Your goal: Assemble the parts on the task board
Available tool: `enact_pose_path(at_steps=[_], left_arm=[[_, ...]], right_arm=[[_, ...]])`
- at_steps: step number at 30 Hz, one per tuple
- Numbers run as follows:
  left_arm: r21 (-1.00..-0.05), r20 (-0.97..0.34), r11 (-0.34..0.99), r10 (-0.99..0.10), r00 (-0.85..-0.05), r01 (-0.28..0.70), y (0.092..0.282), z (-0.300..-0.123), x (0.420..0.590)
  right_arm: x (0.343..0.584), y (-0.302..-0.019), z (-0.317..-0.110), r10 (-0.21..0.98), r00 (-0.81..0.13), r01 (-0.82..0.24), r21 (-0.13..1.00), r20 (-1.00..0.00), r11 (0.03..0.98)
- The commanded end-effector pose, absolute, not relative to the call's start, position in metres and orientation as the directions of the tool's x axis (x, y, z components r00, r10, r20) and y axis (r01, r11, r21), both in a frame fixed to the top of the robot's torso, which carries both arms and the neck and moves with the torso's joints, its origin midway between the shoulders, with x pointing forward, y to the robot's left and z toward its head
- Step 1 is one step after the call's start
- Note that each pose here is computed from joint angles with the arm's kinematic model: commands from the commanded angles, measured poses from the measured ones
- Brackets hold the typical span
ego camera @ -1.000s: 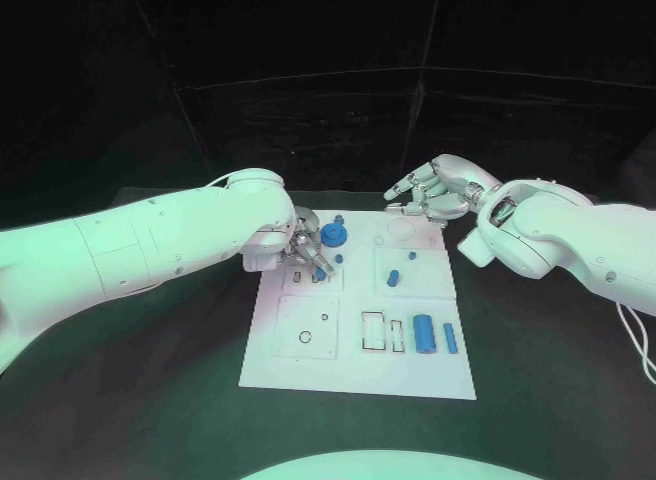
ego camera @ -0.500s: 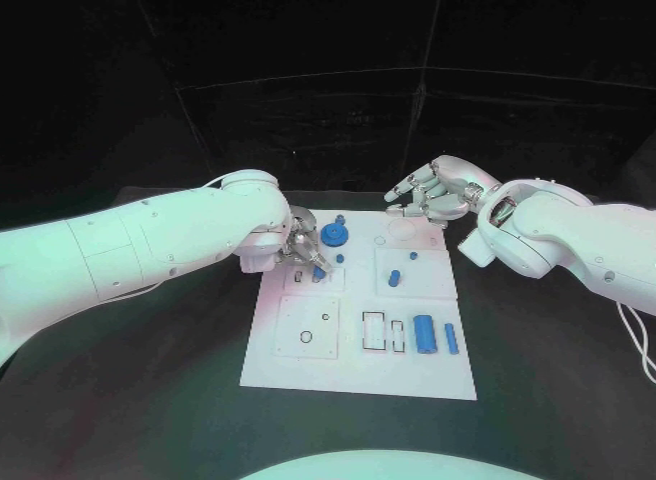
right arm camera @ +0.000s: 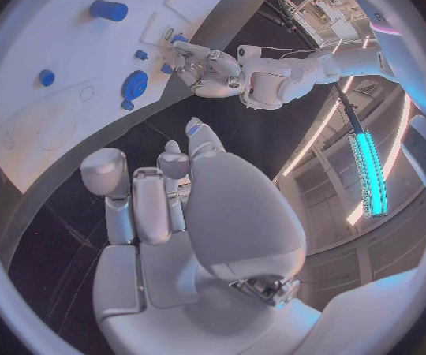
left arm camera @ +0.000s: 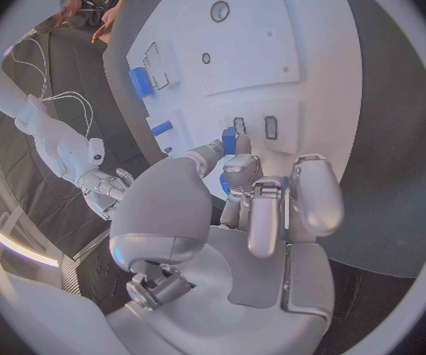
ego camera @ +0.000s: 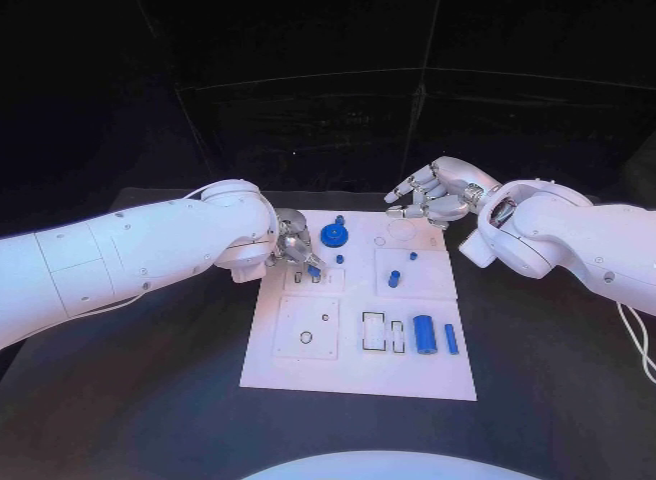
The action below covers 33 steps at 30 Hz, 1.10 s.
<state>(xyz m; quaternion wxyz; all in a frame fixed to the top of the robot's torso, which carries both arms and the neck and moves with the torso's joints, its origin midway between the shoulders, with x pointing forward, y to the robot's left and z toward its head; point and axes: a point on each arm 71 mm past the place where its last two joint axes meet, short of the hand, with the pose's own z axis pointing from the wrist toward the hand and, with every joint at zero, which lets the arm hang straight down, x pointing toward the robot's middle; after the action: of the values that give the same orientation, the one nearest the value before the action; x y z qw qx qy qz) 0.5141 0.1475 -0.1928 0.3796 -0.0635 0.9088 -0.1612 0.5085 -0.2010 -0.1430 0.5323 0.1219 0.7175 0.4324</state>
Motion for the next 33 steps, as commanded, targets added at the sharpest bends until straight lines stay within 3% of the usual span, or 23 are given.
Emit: enact_pose_path(at_steps=[1, 17, 33], left_arm=[[-0.361, -0.713, 0.932, -0.267, -0.649, 0.014, 0.147, -0.191, 0.514], [-0.343, -0.747, 0.939, -0.264, -0.610, 0.014, 0.147, -0.211, 0.509], [-0.304, -0.707, 0.953, -0.209, -0.676, 0.023, 0.147, -0.217, 0.503]], right_arm=[[0.509, -0.201, -0.142, 0.631, -0.407, -0.290, 0.748, -0.661, 0.597], [0.509, -0.202, -0.142, 0.613, -0.407, -0.300, 0.732, -0.678, 0.611], [0.509, -0.202, -0.143, 0.595, -0.408, -0.307, 0.718, -0.693, 0.625]])
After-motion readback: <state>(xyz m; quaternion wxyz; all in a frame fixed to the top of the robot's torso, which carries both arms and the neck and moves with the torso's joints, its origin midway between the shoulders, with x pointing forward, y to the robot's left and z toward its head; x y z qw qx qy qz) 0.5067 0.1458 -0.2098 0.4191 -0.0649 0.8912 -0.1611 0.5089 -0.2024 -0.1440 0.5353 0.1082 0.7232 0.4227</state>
